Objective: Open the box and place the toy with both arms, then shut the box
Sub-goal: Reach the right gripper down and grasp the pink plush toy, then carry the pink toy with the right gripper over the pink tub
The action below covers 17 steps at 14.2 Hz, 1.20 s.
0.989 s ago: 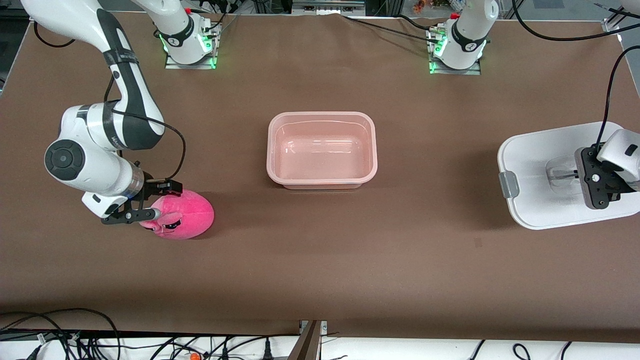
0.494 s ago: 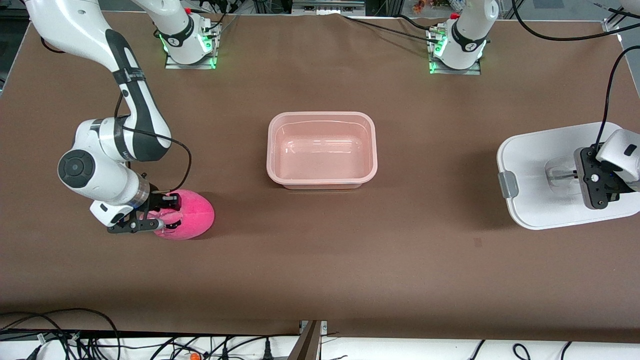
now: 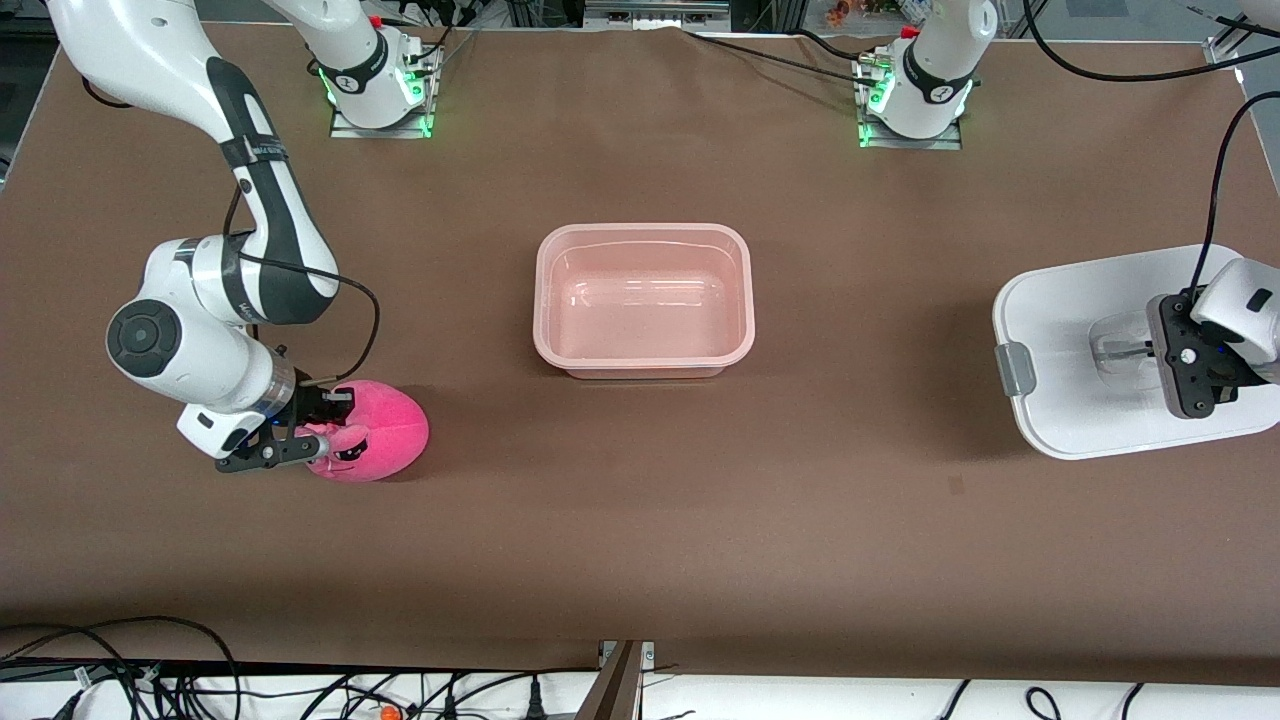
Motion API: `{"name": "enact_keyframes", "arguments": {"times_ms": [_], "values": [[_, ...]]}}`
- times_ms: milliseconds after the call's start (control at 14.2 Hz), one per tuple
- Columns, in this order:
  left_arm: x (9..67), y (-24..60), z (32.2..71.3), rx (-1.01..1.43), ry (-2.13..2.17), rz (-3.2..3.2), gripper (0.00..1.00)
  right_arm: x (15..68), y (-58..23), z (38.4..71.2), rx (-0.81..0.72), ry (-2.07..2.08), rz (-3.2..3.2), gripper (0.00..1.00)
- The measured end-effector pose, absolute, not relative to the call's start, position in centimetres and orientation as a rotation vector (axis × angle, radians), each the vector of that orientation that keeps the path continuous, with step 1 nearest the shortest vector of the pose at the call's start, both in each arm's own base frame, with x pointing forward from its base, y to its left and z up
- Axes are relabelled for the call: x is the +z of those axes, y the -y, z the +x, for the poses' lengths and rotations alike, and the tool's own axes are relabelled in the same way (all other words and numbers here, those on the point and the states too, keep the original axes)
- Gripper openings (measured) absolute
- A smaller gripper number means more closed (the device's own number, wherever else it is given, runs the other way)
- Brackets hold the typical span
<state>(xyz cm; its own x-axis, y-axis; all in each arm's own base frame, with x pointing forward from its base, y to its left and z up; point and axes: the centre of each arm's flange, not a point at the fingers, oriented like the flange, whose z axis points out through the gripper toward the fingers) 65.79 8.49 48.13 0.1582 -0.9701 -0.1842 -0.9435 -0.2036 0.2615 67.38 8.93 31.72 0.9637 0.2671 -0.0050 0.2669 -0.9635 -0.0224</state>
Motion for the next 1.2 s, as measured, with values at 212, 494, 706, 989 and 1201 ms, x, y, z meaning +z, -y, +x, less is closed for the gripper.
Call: {"name": "enact_keyframes", "arguments": {"times_ms": [212,494,706,989,1201], "values": [[48.1,-8.4,65.8,-0.478,1.929,2.323,0.07,35.2,-11.6,67.4,0.094,0.665,-3.021,0.07],[48.2,-7.8,65.9,-0.475,1.940,2.313,0.07,43.5,-19.5,65.2,0.118,1.019,-2.854,0.07],[48.2,-7.7,65.9,-0.474,1.942,2.312,0.07,47.4,-26.0,62.5,0.057,1.418,-2.637,0.07],[48.2,-7.7,65.9,-0.474,1.942,2.312,0.07,47.8,-35.8,57.3,0.063,1.907,-2.440,0.07],[48.2,-7.7,65.9,-0.475,1.941,2.312,0.07,47.5,-44.3,51.1,0.078,2.199,-2.334,0.07]]}}
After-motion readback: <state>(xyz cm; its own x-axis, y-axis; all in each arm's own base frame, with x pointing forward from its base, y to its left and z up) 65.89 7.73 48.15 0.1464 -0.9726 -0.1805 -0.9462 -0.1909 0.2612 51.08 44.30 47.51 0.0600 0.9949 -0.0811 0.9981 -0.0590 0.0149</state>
